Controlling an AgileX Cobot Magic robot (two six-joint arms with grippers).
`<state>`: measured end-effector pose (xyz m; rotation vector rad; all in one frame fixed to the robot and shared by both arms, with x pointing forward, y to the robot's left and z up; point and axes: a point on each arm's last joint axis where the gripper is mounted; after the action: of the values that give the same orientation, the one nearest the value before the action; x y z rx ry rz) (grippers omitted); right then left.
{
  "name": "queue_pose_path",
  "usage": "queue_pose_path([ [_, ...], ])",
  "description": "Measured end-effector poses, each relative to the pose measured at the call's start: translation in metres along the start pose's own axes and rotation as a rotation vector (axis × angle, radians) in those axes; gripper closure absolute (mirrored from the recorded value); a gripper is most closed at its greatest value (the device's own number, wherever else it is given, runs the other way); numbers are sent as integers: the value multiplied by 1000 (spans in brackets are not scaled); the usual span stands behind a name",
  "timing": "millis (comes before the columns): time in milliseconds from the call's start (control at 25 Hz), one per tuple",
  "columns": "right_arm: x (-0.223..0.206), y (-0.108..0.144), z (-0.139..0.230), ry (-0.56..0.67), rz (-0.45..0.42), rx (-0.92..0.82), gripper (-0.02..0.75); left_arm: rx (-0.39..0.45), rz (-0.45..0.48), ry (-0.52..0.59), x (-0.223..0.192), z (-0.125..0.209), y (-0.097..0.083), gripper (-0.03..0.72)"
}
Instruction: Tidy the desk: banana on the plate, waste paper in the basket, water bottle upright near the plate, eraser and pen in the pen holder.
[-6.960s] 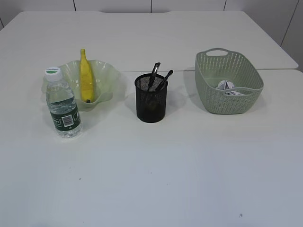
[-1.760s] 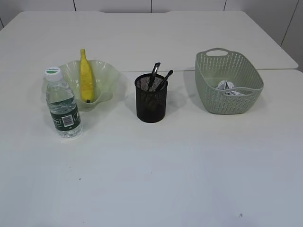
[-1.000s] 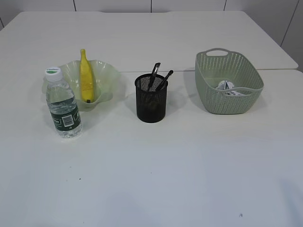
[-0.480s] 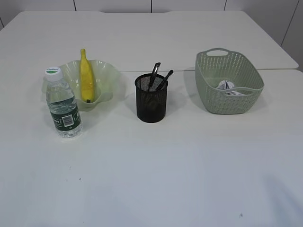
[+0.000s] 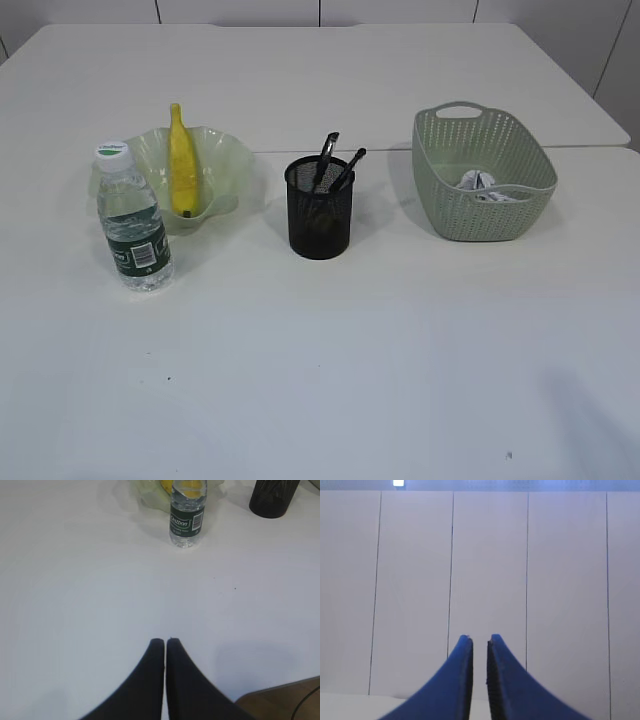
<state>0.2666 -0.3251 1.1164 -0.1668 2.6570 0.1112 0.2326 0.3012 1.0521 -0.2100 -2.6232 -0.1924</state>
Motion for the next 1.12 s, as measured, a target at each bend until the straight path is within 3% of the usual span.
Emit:
queue_pose_path([
  [320,1,15,0,-64,-146,-15,666,0,0,0,0,0,0,713],
  [440,3,26,1,-52,-269,-5,666,0,0,0,0,0,0,713],
  [640,10,43,17,117,-466,24,666,0,0,0,0,0,0,713],
  [800,14,43,35,328,-468,-16,666,0,0,0,0,0,0,713],
  [1120,20,41,51,526,-448,-19,666,0,0,0,0,0,0,713],
])
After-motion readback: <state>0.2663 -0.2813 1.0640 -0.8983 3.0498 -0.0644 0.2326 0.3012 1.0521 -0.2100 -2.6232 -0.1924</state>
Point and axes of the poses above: a point on each arm's last joint axis where the gripper is mounted, x pointing back along that axis away from the gripper, y along the wrist's bending axis when the last joint is at zero, z = x × y, and after that the axes turned 8 degrees about -x, right-handed
